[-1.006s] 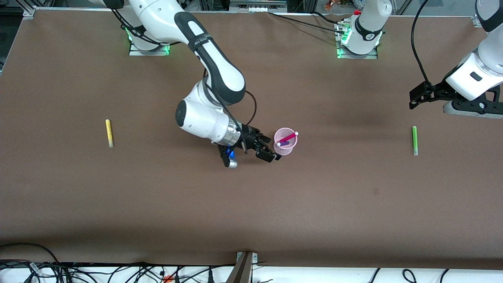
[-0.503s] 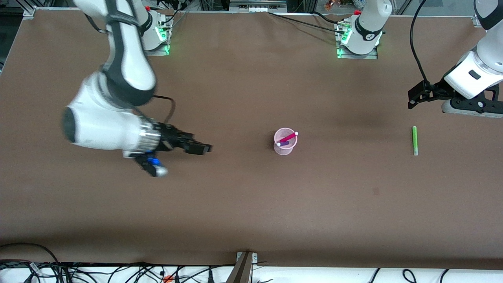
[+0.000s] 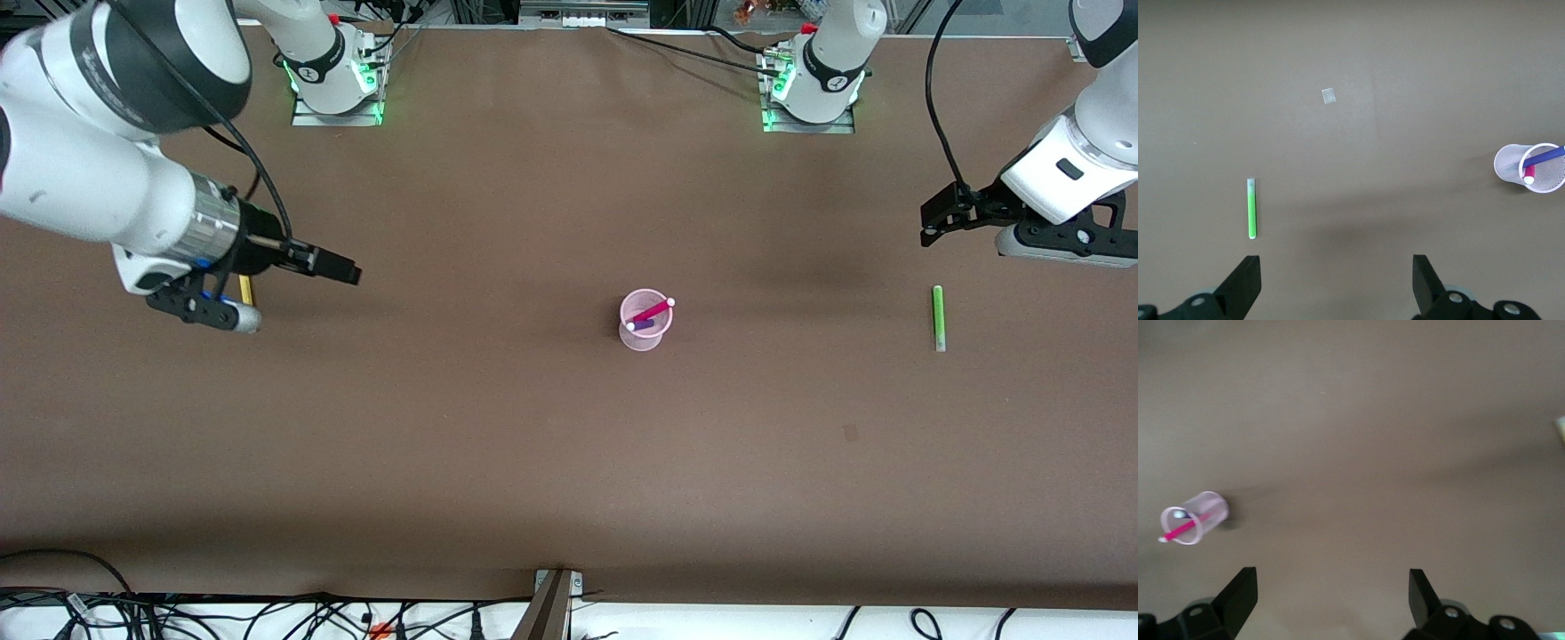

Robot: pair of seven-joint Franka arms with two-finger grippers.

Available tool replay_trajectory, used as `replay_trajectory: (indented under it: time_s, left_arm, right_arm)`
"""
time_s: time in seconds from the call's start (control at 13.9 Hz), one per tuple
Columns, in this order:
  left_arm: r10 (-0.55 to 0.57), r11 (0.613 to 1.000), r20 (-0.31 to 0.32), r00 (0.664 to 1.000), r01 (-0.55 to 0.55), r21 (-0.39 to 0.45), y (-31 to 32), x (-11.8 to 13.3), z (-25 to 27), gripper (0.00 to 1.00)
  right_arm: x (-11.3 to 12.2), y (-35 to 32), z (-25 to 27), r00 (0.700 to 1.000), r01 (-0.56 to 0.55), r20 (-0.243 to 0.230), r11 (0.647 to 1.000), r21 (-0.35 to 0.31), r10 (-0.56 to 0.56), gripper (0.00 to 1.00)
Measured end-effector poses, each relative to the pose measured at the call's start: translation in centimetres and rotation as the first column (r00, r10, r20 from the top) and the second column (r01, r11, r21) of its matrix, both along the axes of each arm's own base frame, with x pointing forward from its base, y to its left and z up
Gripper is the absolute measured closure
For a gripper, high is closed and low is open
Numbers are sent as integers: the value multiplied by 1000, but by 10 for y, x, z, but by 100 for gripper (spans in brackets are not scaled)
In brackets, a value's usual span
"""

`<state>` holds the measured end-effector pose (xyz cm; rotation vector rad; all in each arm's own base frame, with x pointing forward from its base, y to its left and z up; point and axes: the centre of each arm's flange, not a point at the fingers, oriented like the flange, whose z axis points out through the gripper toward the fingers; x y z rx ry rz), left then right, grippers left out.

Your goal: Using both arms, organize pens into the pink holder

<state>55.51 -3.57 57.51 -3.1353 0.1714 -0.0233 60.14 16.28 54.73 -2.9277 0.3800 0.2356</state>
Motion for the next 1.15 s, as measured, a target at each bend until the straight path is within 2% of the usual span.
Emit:
replay_trajectory:
  time_s: [0.36,0.65,0.79,1.15]
  left_arm:
    - [-2,1000,-1,1000,2,0,-1,0,-1,0]
    - [-3,1000,-1,1000,3,0,0,0,-1,0]
    - [-3,1000,-2,1000,3,0,0,0,-1,0]
    - [-4,1000,-2,1000,4,0,0,0,-1,0]
  right_arm:
    - [-38,-69,42,990,-130,31,985,-117,134,0]
    - [-67,-109,73,962,-247,79,958,-145,260,0]
    - [-72,-119,79,951,-281,92,949,-146,296,0]
    - [-69,-125,86,945,-288,108,942,-170,309,0]
